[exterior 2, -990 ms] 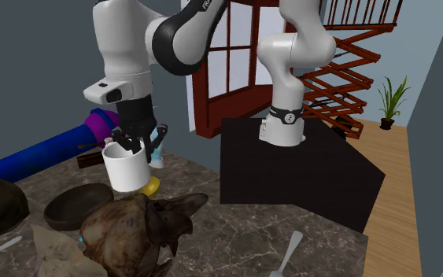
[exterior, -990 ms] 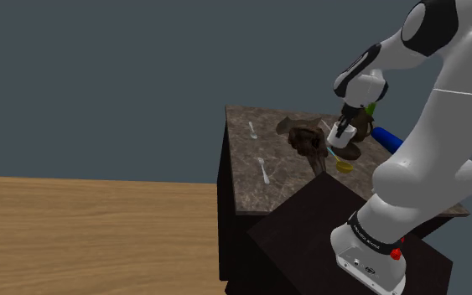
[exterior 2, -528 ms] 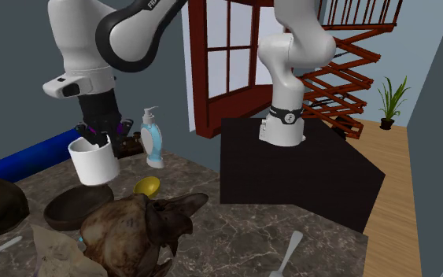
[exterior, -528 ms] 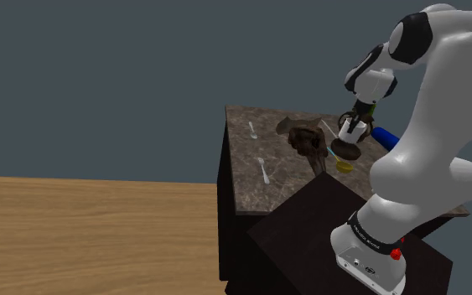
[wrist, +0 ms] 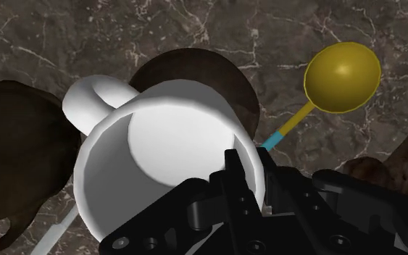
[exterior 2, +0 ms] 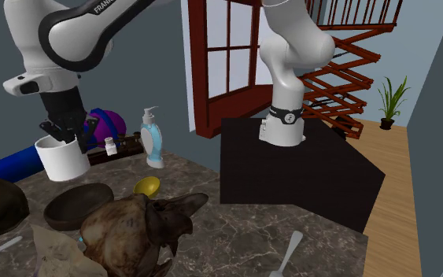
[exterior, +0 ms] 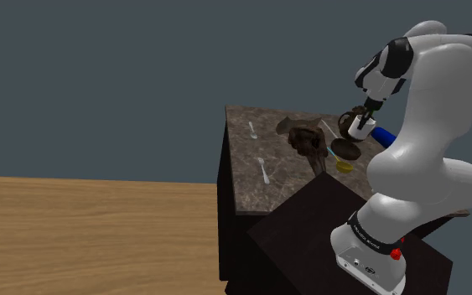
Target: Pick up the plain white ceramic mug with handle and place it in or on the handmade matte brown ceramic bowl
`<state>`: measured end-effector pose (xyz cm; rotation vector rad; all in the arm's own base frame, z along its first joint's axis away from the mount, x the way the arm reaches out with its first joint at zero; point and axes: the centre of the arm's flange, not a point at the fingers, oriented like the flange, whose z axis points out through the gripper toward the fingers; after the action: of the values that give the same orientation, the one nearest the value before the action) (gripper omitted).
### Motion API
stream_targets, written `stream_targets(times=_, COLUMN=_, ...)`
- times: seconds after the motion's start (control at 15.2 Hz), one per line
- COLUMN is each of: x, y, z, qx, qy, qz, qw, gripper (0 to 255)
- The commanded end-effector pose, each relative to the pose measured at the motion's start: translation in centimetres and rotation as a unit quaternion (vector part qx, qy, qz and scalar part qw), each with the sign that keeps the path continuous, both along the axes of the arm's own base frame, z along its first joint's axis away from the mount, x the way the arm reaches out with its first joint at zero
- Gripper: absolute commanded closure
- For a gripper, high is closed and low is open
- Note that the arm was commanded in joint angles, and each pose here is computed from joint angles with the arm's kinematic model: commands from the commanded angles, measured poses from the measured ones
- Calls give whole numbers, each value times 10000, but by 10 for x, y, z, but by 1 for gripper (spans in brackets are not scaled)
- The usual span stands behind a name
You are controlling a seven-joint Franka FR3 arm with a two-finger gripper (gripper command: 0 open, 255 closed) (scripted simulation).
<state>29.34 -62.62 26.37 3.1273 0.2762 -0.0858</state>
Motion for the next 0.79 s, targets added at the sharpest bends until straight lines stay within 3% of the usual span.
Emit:
stream_targets(times=0.0, x=-2, y=-5, z=-7, qx=0, qy=-3, qz=4, qw=10000, gripper=255)
stream_targets(times=0.73, x=-2, y=-5, z=-65, qx=0, qy=-3, qz=4, qw=10000, gripper=255)
